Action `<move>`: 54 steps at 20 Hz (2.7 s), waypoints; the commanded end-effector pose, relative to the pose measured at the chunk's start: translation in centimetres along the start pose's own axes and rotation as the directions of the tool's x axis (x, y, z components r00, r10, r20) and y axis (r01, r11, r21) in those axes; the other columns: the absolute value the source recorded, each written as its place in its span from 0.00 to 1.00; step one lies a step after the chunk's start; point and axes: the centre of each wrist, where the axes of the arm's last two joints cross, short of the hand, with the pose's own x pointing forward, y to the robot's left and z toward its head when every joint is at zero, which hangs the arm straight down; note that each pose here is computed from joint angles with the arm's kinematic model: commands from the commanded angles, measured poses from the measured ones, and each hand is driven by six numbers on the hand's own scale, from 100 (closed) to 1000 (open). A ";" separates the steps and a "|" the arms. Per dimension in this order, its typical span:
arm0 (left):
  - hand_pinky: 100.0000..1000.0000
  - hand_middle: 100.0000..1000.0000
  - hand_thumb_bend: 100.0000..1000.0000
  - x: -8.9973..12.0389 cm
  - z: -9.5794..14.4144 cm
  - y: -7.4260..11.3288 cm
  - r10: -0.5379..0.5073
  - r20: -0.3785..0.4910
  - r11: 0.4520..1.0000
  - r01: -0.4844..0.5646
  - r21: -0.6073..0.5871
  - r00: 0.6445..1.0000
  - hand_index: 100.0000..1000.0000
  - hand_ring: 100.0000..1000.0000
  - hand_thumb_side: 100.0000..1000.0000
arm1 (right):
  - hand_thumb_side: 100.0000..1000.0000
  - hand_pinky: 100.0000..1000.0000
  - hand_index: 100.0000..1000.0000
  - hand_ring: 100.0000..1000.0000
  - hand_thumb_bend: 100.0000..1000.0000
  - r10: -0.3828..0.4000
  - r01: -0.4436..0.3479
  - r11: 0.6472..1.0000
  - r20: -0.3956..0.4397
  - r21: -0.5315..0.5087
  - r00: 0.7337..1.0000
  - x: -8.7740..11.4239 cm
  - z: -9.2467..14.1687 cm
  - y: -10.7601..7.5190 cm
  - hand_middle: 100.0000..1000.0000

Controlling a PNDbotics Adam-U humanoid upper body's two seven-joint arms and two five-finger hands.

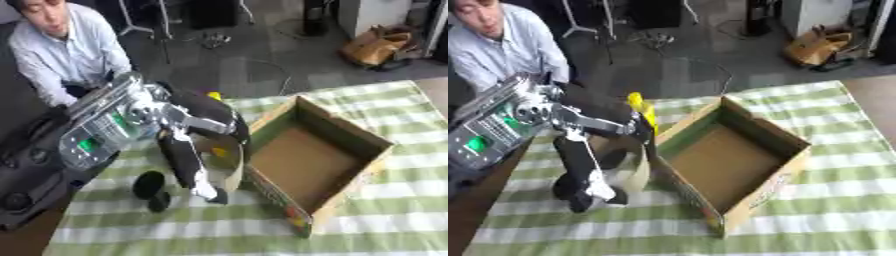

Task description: Pick up objects on the table and place them in the box.

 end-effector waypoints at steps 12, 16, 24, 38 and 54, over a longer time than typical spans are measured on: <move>0.00 0.55 0.00 -4.9 -0.7 4.8 0.085 -0.137 0.987 -0.064 0.150 0.987 0.69 0.53 0.27 | 0.74 0.83 0.46 0.60 0.00 -0.050 0.050 0.999 0.032 -0.007 0.998 1.0 -0.7 0.6 0.48; 0.00 0.55 0.00 -6.7 -2.2 5.6 0.148 -0.152 0.974 -0.118 0.192 0.977 0.69 0.53 0.27 | 0.74 0.84 0.46 0.60 0.00 -0.068 0.068 0.998 0.027 -0.005 0.997 1.2 -0.5 0.8 0.48; 0.00 0.54 0.00 -9.5 -5.3 5.9 0.248 -0.189 0.947 -0.197 0.255 0.950 0.68 0.50 0.26 | 0.73 0.84 0.46 0.60 0.00 -0.102 0.102 0.995 0.019 -0.003 0.995 1.7 -0.3 1.3 0.48; 0.00 0.59 0.00 -11.4 -8.4 3.8 0.342 -0.185 0.906 -0.271 0.326 0.921 0.79 0.54 0.32 | 0.72 0.84 0.46 0.60 0.00 -0.124 0.124 0.992 -0.001 -0.002 0.992 2.0 0.1 1.5 0.48; 1.00 1.00 0.55 -11.5 -8.5 3.8 0.328 -0.086 0.893 -0.279 0.354 0.941 1.00 1.00 0.85 | 0.72 0.84 0.46 0.60 0.00 -0.133 0.133 0.991 -0.017 0.000 0.991 2.1 0.4 1.6 0.48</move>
